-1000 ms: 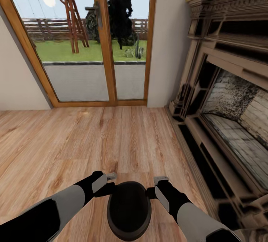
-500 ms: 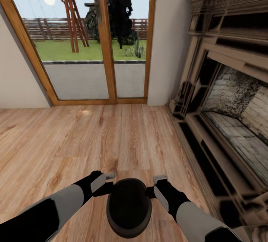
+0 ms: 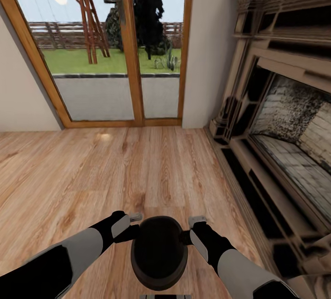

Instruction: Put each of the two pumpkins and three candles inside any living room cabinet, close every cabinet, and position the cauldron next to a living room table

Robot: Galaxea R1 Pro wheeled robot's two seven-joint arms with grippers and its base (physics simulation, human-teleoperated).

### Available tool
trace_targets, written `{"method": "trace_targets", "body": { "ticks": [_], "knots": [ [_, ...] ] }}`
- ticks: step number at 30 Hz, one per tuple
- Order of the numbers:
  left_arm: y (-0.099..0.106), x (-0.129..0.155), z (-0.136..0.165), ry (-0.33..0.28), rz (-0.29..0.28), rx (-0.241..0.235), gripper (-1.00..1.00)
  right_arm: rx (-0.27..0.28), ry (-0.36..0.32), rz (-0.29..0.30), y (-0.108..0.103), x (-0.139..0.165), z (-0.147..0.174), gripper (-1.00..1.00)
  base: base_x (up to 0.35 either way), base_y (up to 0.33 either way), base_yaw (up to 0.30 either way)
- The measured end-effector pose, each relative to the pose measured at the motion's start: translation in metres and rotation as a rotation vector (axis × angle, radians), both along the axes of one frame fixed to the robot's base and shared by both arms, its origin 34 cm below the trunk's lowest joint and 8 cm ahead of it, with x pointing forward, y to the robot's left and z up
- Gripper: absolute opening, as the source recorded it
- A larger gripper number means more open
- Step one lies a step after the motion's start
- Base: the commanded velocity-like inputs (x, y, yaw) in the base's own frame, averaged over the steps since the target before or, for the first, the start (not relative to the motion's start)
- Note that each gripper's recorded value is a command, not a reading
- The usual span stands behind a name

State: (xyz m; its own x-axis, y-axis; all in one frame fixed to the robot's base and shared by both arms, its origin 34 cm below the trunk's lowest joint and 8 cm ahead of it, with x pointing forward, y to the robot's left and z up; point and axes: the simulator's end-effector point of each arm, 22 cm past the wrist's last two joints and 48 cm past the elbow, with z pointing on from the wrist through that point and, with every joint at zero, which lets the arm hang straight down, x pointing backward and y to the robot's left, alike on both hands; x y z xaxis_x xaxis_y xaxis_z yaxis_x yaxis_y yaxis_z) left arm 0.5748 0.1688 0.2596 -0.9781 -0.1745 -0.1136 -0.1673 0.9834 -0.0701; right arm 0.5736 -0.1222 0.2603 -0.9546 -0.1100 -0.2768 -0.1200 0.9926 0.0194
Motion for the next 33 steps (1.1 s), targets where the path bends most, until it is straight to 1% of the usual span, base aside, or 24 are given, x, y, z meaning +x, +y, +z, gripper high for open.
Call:
{"method": "trace_targets", "body": {
  "ticks": [8, 21, 33],
  "knots": [
    [-0.005, -0.005, -0.018, 0.0, -0.003, -0.005, 1.0, 0.002, 0.0, 0.001, 0.0, -0.005, -0.018, 1.0, 0.0, 0.0, 0.0],
    [-0.003, -0.021, -0.045, 0.054, -0.003, -0.003, 1.0, 0.002, 0.041, -0.001, -0.002, -0.016, -0.043, 1.0, 0.0, 0.0, 0.0],
    [0.0, -0.019, -0.046, 0.049, 0.003, -0.008, 1.0, 0.005, 0.041, -0.007, -0.003, -0.015, -0.044, 1.0, 0.0, 0.0, 0.0]
  ]
}}
